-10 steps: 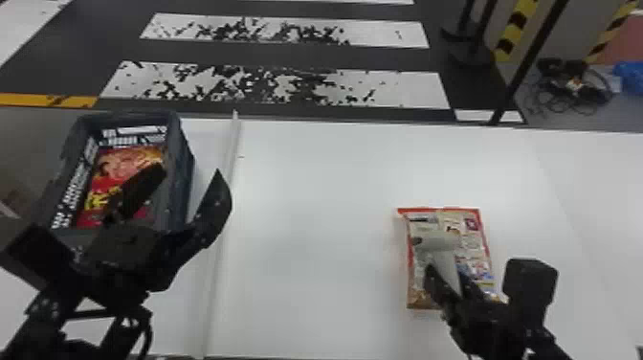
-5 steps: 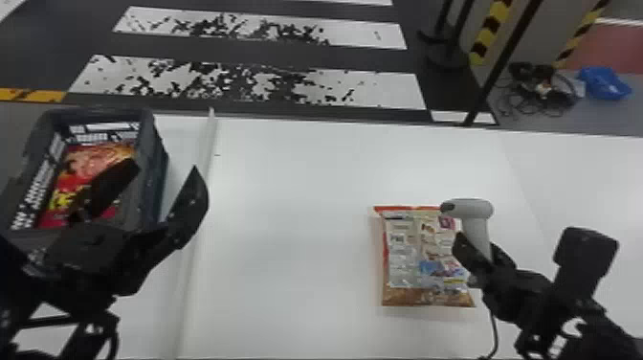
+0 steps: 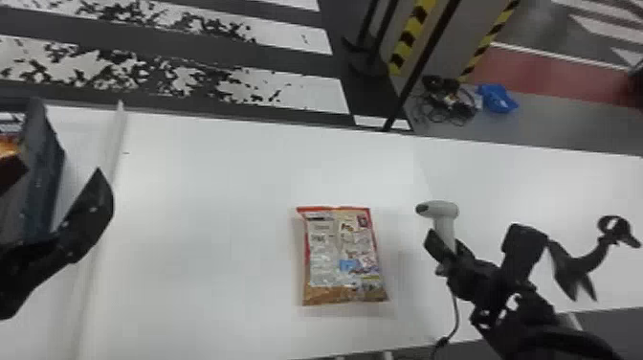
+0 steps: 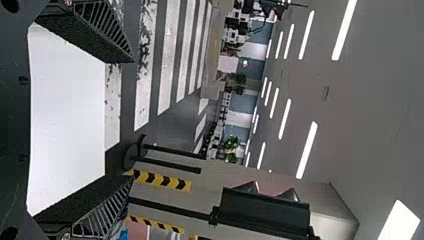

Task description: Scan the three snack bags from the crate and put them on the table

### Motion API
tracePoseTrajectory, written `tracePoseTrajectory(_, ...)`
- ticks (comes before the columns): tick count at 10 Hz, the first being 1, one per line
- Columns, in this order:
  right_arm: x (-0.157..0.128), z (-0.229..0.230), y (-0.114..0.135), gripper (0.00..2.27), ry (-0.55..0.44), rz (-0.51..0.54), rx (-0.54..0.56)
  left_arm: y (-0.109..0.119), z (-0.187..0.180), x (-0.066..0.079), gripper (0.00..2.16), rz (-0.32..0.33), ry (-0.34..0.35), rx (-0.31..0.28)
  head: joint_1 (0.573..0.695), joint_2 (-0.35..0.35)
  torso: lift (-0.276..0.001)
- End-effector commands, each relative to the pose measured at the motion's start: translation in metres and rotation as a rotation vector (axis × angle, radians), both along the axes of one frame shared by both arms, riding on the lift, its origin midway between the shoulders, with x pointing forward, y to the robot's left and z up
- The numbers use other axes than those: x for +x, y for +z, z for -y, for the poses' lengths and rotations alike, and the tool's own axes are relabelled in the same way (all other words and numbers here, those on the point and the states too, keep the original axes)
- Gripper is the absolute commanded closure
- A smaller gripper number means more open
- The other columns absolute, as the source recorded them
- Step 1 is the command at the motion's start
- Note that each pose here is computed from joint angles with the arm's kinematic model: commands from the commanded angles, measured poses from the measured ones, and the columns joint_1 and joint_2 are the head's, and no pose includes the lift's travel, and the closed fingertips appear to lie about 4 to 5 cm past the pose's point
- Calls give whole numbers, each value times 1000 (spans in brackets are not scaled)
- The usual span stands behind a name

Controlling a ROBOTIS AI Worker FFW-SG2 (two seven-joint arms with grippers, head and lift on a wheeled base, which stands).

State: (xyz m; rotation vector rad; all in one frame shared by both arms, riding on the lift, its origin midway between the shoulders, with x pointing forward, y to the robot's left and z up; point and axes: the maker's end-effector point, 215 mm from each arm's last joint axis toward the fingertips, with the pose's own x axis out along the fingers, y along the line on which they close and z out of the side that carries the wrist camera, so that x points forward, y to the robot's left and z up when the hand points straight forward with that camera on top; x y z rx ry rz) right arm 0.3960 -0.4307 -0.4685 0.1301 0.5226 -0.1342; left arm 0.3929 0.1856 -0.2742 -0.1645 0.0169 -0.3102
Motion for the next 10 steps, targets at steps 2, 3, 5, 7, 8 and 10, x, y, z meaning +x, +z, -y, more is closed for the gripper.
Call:
tracePoseTrajectory(2,-7,23,-30,2186,-5,-19,5,-1,6,-1,39,-5,-13,-3,695,-349,-94)
tracePoseTrajectory(3,-8,28,-40,2186,4,-36,2,-1,10,-2,39,-5,-24,-6,695,-350,-94)
tracePoseTrajectory(5,-11,36,-55,2182,5,-68,4,-1,12,-6,39,-6,-28,-8,695,-350,-94)
tracePoseTrajectory(7,-8,35,-61,2017,21,-81,18,-1,14,-10,39,-8,-38,-9,695,-350,-94)
tracePoseTrajectory(8,-9,33,-63,1386,26,-87,22,1,15,-11,43,-6,-42,-9,695,-350,-94)
tracePoseTrajectory(10,-7,35,-63,140,26,-87,21,1,15,-11,43,-7,-43,-9,695,-350,-94)
